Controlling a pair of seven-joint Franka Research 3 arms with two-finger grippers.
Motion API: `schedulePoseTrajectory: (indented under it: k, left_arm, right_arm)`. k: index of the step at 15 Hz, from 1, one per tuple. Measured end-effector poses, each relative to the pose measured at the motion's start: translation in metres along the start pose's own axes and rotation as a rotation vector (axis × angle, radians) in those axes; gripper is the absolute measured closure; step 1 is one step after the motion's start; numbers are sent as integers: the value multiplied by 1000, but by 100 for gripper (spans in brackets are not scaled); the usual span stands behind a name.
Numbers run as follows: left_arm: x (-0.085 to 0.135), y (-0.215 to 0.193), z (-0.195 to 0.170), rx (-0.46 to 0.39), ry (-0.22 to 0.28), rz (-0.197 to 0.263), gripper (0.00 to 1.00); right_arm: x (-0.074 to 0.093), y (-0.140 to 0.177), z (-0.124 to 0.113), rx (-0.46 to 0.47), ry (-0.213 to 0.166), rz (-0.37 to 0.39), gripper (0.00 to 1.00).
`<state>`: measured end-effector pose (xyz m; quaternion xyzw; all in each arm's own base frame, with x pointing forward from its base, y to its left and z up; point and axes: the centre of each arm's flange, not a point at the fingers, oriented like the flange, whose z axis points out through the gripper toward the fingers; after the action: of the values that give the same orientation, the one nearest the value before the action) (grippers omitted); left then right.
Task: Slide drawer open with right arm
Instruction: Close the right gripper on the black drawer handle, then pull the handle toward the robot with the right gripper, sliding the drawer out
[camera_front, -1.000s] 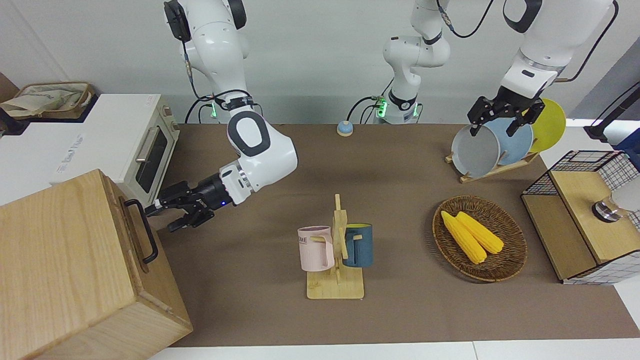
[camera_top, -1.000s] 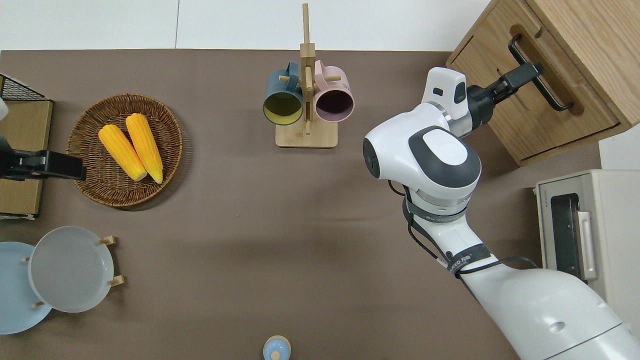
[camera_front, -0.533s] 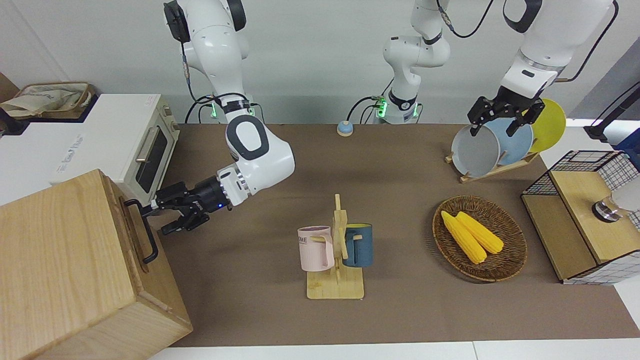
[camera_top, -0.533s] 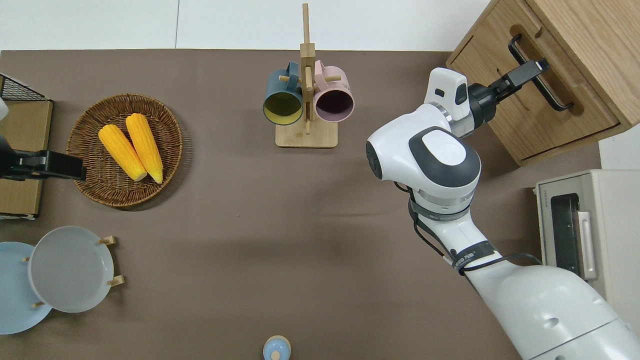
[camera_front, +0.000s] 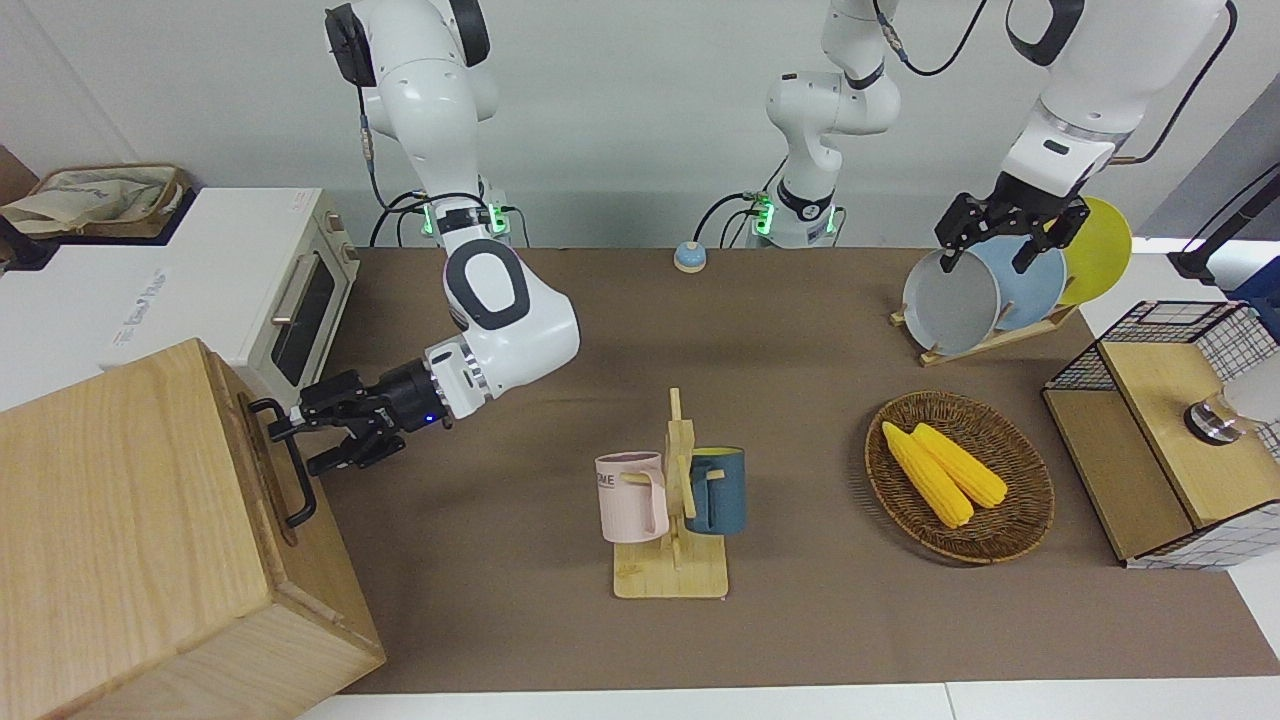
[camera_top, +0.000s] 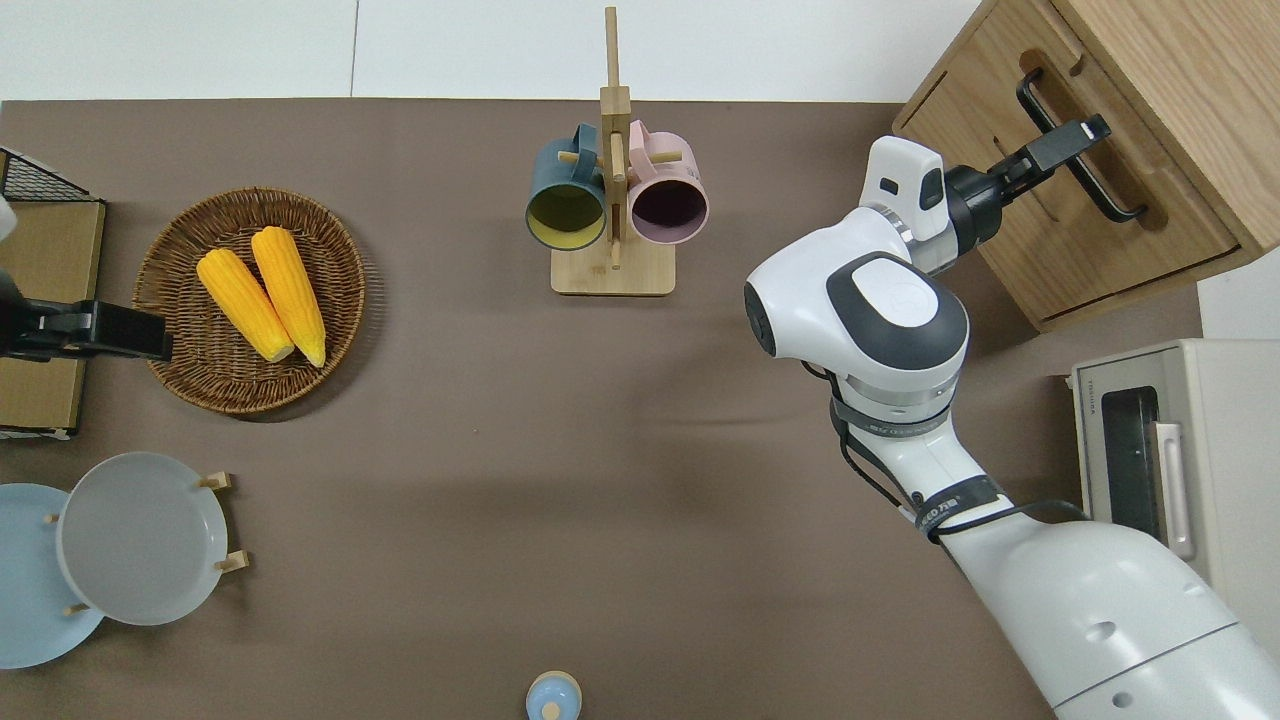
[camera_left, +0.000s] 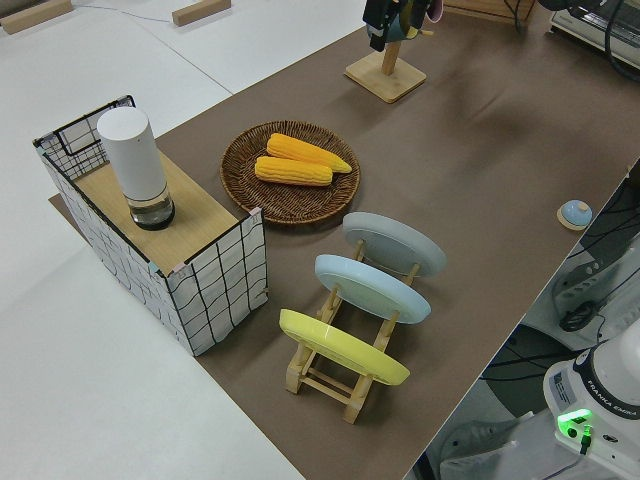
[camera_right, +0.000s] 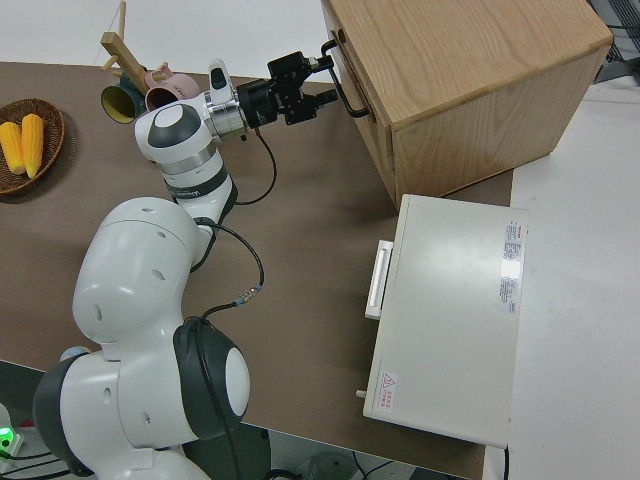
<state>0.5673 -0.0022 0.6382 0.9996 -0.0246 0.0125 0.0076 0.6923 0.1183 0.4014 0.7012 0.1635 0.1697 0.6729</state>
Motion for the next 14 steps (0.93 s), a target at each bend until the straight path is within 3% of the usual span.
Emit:
schedulePoseTrajectory:
  k: [3,5,14]
  left_arm:
    - [0,0,0,0,0,0,0]
    - [0,0,0,0,0,0,0]
    - [0,0,0,0,0,0,0]
  right_arm:
    - [0,-1,2,-2,-1,-2,59]
    - [-1,-6,1,-2,1,-10,83]
    - [-2,-11,-13,-31,0,-15,83]
